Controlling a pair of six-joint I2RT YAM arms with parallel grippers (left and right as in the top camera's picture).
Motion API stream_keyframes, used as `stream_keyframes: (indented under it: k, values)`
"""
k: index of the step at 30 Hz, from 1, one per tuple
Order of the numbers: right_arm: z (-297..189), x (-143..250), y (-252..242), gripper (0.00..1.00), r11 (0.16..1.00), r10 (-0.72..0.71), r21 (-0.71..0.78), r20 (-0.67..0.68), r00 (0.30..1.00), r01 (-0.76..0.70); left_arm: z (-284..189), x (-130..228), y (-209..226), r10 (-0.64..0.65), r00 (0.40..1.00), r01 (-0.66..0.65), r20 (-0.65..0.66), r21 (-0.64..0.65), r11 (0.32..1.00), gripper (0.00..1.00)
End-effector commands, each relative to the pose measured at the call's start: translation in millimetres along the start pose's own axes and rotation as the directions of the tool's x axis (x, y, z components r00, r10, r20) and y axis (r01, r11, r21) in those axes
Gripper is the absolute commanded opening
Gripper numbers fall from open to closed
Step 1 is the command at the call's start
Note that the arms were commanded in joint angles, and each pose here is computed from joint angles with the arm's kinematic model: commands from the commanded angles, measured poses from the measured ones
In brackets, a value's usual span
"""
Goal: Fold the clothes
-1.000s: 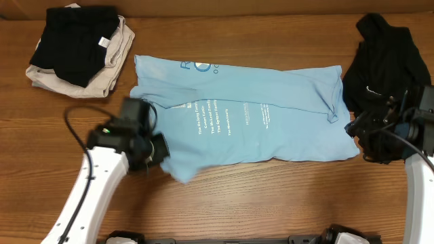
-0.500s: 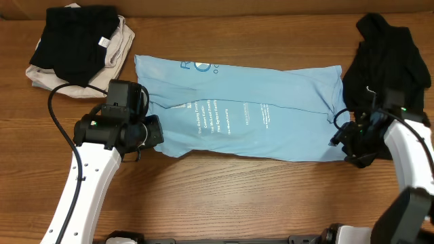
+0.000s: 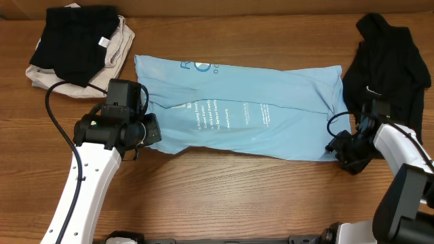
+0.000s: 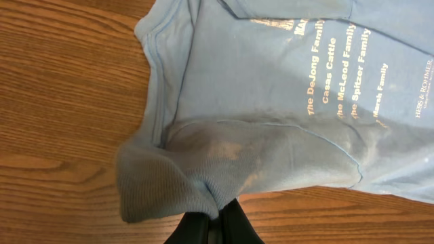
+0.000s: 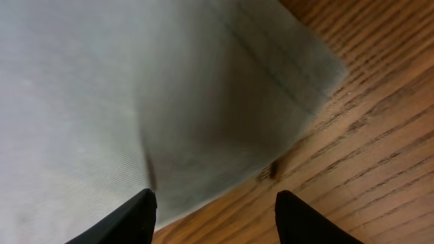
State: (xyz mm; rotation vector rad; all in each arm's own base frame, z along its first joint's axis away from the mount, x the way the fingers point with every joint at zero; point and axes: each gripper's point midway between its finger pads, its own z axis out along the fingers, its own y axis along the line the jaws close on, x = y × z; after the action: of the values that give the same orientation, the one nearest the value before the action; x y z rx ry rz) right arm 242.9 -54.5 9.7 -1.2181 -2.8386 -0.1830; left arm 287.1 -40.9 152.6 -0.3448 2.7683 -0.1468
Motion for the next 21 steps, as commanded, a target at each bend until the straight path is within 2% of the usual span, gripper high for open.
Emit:
stream_keyframes:
  k: [1,6,9,11,13,14,21]
  values:
    - [5.5,-2.3,-9.5,0.6,0.998,0.031,0.049,0.021,0.999,-0.032,-5.8,-9.0,2.3,0.014,0.999,-0.014,0.034,-0.013,1.0,0.04]
    - [9.0,-12.9,-19.8,0.52,0.993,0.058,0.099,0.089,0.994,-0.067,-5.8,-10.0,4.4,0.014,0.999,-0.013,0.04,-0.026,1.0,0.04]
    - [9.2,-19.5,-22.3,0.44,0.991,0.059,0.112,0.124,0.991,-0.073,-6.8,-13.2,11.3,0.006,0.998,-0.003,0.055,-0.056,0.998,0.04]
    - [9.2,-21.1,-21.2,0.33,0.992,0.059,0.107,0.13,0.99,-0.073,-8.0,-15.7,13.7,-0.006,0.998,0.01,0.06,-0.054,0.998,0.04]
    - [9.2,-20.2,-21.7,0.09,0.991,0.059,0.109,0.126,0.99,-0.073,-10.4,-18.0,16.5,-0.016,0.998,0.02,0.064,-0.057,0.998,0.04]
    - [9.3,-18.7,-22.1,0.04,0.991,0.059,0.111,0.12,0.991,-0.073,-12.5,-19.1,17.3,-0.02,0.998,0.024,0.065,-0.058,0.998,0.04]
    - [-15.5,0.1,-9.1,0.04,0.996,0.074,0.057,-0.001,0.997,-0.074,-42.6,-22.8,16.6,-0.022,0.998,0.026,0.057,-0.064,0.998,0.04]
